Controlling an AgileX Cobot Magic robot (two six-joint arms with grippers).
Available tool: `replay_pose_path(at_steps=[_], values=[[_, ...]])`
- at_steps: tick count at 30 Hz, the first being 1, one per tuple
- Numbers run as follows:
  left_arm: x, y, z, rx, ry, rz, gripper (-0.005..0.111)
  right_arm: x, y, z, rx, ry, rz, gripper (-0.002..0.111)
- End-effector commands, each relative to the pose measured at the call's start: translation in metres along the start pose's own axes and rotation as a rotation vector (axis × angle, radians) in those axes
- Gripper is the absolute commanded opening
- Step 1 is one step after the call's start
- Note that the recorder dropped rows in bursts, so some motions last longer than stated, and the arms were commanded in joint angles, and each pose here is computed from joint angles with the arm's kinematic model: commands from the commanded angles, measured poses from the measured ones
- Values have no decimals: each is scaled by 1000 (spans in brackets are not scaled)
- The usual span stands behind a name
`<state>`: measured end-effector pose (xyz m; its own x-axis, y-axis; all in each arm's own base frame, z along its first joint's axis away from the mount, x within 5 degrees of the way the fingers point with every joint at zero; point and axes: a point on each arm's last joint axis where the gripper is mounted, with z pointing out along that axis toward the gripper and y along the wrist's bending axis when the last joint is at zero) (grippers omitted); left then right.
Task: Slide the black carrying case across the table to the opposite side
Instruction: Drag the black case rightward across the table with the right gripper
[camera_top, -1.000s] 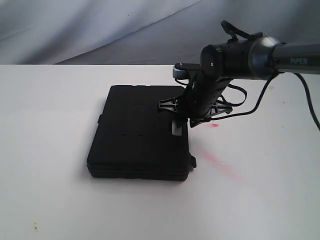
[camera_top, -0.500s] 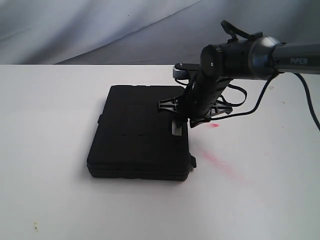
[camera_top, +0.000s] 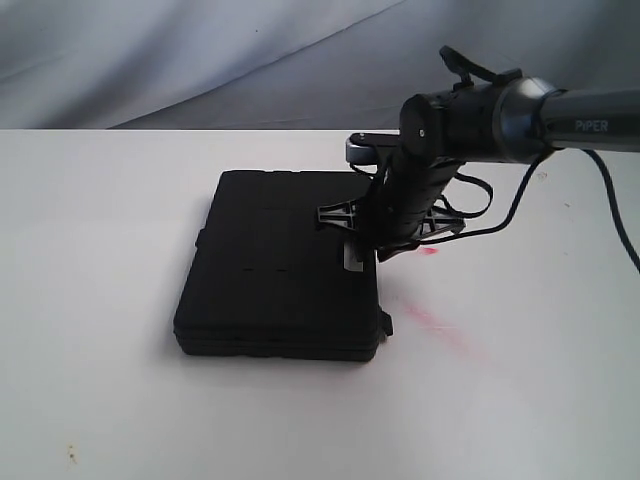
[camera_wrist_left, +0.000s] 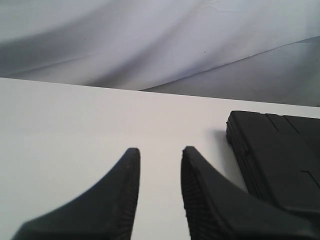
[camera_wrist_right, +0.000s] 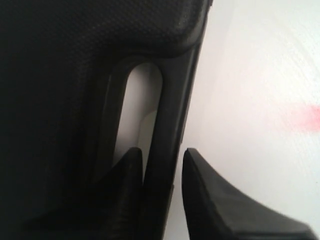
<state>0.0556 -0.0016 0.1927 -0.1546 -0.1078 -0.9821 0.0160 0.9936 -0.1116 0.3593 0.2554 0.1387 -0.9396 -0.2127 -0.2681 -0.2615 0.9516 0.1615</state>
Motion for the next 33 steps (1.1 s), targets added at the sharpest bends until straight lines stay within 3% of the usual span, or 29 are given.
replay_pose_path(at_steps=[1,7,25,33], values=[[1,0,0,-4,0,2,29,2,0,7,6,24,2,16],[1,0,0,-4,0,2,29,-2,2,-8,-4,-16,-10,0],[1,0,0,-4,0,4,29,0,-15,-33,143,-60,-72,0],[1,0,0,-4,0,1,29,9,-58,-45,207,-37,-12,0]])
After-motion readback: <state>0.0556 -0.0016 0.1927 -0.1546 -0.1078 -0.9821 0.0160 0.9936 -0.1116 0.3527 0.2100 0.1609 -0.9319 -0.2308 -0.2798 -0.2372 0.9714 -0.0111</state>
